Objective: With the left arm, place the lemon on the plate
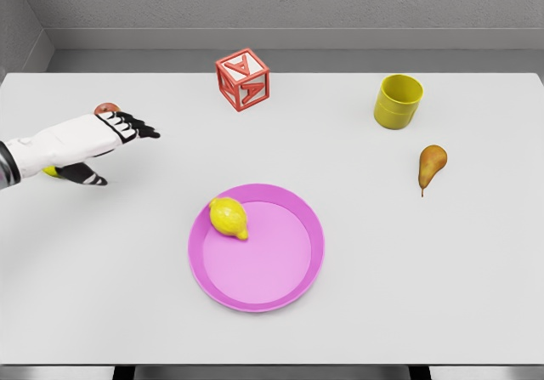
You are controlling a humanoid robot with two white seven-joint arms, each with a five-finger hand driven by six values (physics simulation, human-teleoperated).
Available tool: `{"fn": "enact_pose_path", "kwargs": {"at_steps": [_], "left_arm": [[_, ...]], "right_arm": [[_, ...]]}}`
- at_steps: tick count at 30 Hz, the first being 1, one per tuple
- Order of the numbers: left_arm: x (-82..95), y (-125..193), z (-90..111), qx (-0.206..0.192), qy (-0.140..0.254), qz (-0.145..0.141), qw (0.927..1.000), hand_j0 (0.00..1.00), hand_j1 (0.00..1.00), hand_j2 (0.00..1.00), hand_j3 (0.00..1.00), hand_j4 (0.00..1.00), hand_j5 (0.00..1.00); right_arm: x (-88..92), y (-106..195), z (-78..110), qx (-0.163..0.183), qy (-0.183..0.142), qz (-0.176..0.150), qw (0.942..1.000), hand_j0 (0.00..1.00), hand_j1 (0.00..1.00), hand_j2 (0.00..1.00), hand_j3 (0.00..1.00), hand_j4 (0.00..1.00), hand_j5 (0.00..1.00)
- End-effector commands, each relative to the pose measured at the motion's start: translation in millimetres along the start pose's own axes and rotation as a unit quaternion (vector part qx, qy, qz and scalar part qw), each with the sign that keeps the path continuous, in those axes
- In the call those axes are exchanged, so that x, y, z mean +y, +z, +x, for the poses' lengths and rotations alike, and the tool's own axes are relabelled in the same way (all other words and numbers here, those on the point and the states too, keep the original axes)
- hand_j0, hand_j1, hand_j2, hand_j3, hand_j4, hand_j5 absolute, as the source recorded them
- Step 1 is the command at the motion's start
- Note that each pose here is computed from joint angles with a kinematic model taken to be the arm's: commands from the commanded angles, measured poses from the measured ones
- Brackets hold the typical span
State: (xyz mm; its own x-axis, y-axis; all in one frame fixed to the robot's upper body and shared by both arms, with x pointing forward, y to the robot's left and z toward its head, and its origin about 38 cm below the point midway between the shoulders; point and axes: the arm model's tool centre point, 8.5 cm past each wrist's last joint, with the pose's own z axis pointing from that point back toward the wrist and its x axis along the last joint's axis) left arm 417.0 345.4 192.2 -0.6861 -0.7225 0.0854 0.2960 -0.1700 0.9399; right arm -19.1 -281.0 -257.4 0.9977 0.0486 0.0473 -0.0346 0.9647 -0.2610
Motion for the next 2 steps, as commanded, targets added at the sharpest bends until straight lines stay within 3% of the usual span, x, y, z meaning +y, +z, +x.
{"fn": "enact_pose_path", "kwargs": {"at_steps": [1, 2], "left_arm": [[3.9, 0.8, 4.3, -0.006, -0.003, -0.004, 1.0, 1.0, 1.0, 1.0, 1.0, 1.0, 1.0], [6.3, -0.4, 10.1, -0.014, -0.012, -0.015, 0.9997, 1.0, 1.0, 1.0, 1.0, 1.0, 1.0]], "right_arm": [[0.0, 0.0, 0.0, 0.0, 0.0, 0.0, 1.0, 1.0, 1.0, 1.0, 1.0, 1.0, 1.0], [0.0, 0.0, 0.0, 0.0, 0.0, 0.0, 1.0, 1.0, 1.0, 1.0, 1.0, 1.0, 1.0]]}}
